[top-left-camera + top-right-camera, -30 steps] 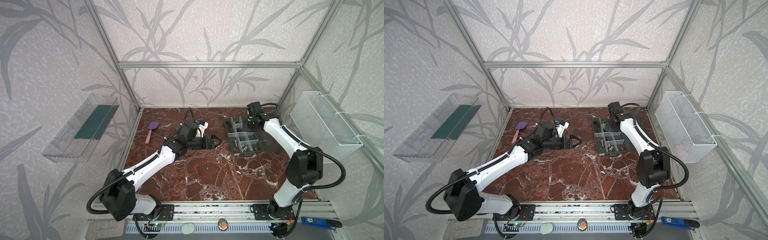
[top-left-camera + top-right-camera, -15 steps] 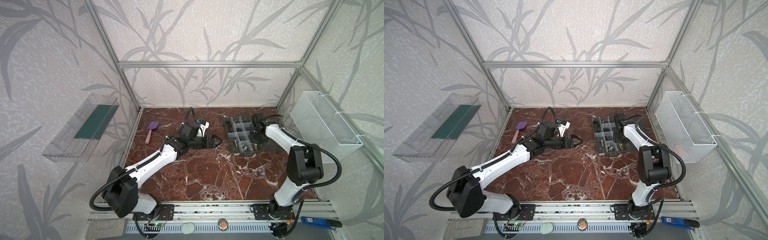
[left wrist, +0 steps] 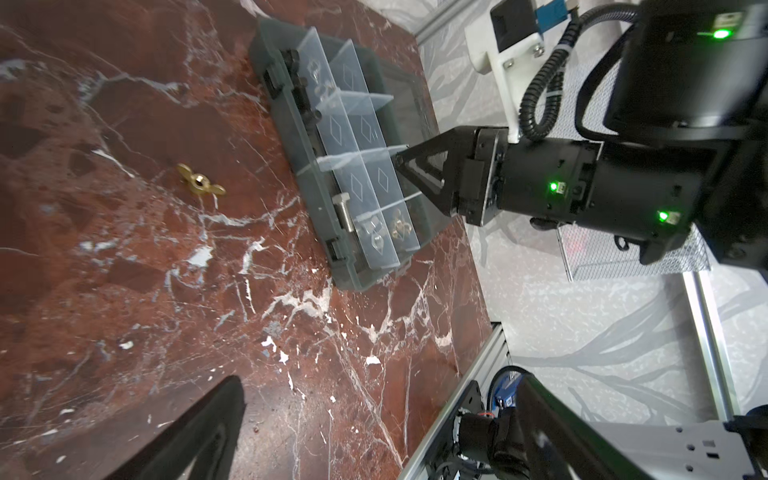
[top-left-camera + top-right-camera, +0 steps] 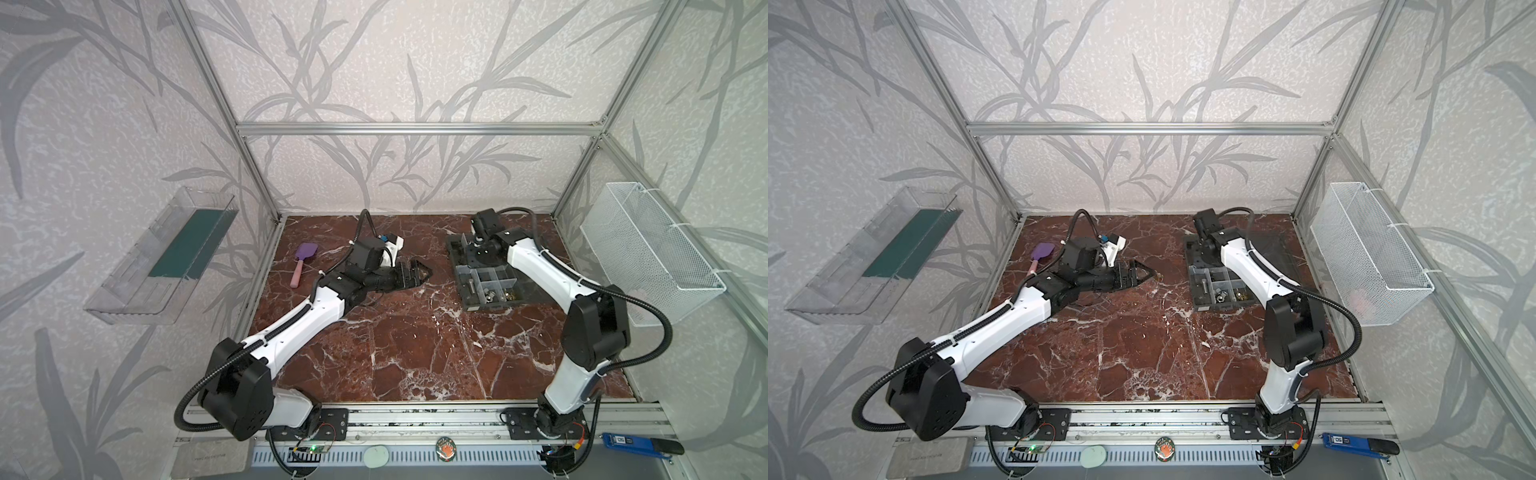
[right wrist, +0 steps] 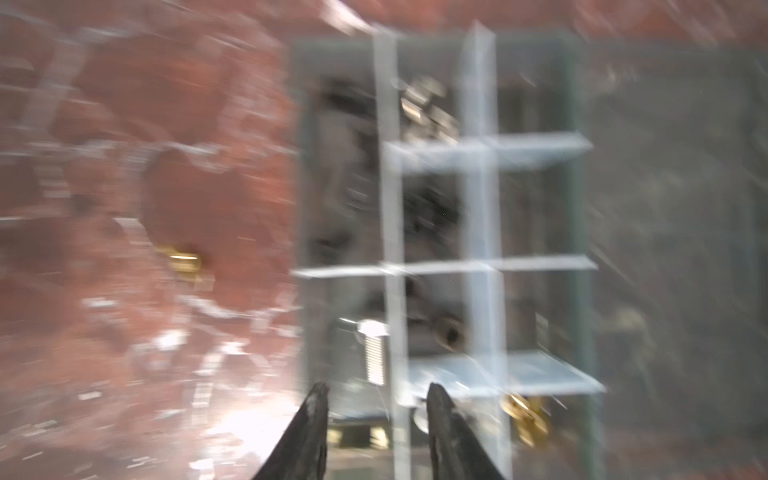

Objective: Sort the screws and nuts into containers
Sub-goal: 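Move the right gripper back and close it on the last brass wing nut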

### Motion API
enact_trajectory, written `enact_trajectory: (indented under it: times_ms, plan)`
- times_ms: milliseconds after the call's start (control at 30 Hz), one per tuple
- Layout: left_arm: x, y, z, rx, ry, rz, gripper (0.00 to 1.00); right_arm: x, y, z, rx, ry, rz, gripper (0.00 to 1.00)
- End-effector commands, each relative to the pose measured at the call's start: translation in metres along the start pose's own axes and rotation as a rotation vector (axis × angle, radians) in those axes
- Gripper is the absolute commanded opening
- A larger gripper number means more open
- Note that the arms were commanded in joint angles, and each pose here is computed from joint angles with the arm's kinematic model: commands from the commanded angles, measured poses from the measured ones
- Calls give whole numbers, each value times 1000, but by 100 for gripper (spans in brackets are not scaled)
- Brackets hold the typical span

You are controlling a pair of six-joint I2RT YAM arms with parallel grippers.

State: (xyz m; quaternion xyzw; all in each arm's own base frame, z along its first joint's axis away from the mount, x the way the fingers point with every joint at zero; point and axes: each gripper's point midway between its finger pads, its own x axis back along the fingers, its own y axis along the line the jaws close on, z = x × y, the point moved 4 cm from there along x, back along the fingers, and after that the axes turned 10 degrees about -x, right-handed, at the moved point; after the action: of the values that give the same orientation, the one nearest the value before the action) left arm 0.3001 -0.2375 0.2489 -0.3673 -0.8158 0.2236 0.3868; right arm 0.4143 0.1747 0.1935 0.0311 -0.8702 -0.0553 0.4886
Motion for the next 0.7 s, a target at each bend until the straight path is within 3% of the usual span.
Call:
enact_trajectory:
  times_ms: [0,267,467,667]
  plan:
    - [14,0,2,16,-22,14,99,-29,48,7,97,53,-83,40]
    - [35,13,9,37,-49,-24,99,-93,103,15,170,157,-113,41]
    - [38,19,10,49,-47,-28,99,-122,105,21,206,189,-76,39]
    - [34,22,8,59,-44,-26,99,-133,106,28,220,212,-81,29]
